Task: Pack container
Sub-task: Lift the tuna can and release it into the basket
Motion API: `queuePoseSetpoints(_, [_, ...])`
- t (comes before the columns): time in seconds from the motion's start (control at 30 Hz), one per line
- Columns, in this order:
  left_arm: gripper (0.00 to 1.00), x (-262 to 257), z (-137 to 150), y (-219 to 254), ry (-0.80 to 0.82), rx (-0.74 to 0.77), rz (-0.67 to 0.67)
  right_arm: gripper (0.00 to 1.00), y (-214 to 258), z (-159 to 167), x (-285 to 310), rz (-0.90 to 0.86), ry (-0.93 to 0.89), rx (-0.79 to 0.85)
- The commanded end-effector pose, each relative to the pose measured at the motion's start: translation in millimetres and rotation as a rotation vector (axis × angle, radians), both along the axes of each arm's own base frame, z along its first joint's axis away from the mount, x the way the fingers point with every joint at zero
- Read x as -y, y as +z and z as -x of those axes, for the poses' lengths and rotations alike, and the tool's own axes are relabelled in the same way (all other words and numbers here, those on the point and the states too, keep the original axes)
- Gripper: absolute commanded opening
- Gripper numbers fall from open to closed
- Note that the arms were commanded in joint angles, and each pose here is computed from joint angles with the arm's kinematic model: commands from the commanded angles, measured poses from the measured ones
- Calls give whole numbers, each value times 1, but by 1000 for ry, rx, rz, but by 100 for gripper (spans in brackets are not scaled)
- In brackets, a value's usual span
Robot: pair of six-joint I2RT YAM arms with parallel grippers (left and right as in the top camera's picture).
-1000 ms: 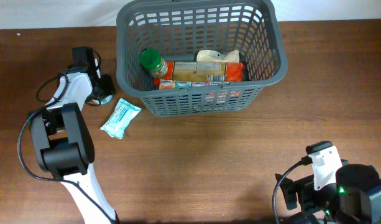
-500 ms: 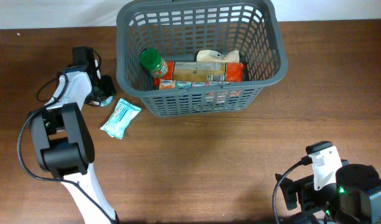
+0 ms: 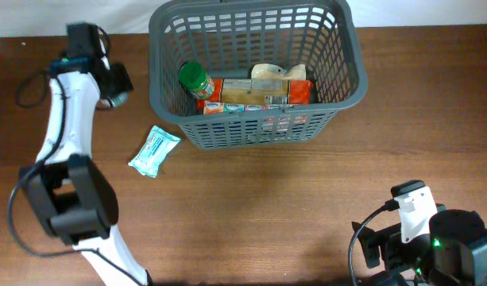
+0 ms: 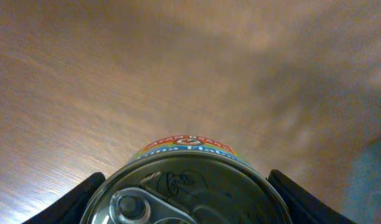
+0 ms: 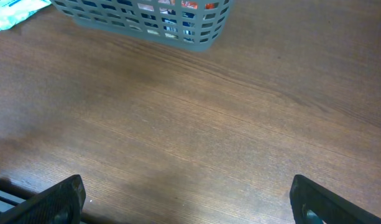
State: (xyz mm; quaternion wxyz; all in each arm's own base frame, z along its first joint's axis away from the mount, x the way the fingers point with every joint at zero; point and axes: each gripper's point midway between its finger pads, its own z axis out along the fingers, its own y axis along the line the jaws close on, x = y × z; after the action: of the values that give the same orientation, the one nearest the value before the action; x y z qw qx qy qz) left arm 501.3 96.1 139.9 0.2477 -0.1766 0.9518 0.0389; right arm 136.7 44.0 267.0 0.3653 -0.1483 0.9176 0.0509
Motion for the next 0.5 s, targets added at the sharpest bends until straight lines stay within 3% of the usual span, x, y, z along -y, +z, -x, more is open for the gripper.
queuePoseSetpoints(0.0, [29, 7, -3, 127, 24, 275, -62, 99, 4, 0, 1, -5, -8, 15])
queuePoseSetpoints(0.2, [29, 68, 8, 234, -123, 508, -108, 99, 4, 0, 1, -5, -8, 15])
queuePoseSetpoints(0.33, [29, 131, 11, 260, -288, 572, -119, 99, 4, 0, 1, -5, -8, 15])
queuePoseSetpoints(0.47, [29, 199, 11, 250, -467, 572, -56, 99, 4, 0, 1, -5, -8, 15])
